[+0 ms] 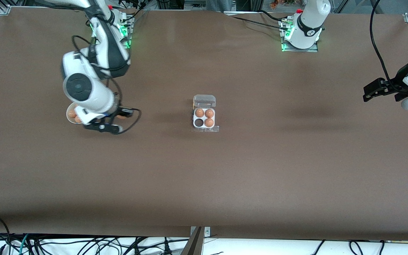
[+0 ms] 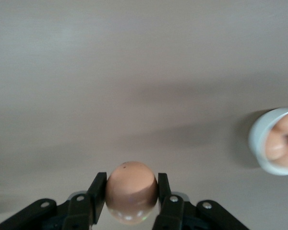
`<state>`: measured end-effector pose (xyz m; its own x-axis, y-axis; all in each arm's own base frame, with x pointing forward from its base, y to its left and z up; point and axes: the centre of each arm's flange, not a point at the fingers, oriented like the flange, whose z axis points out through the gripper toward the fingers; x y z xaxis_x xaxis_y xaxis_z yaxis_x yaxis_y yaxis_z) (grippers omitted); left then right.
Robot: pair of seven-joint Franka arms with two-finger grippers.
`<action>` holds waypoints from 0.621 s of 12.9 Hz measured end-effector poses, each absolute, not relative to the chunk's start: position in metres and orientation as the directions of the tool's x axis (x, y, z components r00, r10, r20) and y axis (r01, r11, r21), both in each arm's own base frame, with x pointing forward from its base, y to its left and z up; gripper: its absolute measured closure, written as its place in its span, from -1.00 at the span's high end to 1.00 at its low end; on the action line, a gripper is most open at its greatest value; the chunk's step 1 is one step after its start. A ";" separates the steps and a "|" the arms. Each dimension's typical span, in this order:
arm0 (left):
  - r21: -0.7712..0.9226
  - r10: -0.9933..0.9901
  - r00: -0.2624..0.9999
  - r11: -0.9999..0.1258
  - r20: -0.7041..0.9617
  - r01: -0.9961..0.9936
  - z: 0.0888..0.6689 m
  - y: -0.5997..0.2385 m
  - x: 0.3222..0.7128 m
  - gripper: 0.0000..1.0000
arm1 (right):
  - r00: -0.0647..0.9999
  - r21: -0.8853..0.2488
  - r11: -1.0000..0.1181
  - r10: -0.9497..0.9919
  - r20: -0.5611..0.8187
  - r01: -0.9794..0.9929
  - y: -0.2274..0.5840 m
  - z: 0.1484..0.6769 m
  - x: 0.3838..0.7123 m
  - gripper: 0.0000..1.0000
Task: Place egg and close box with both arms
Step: 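Lift the egg with the right gripper and carry it over the carton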
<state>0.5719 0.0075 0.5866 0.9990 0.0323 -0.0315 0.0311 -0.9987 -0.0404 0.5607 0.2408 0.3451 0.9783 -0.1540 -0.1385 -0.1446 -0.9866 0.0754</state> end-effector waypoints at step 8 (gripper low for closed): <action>-0.040 0.033 0.999 -0.999 -0.031 0.031 0.587 0.008 0.572 1.00 | 0.957 0.045 -0.963 -0.268 -0.114 -0.264 0.457 0.296 0.525 -0.06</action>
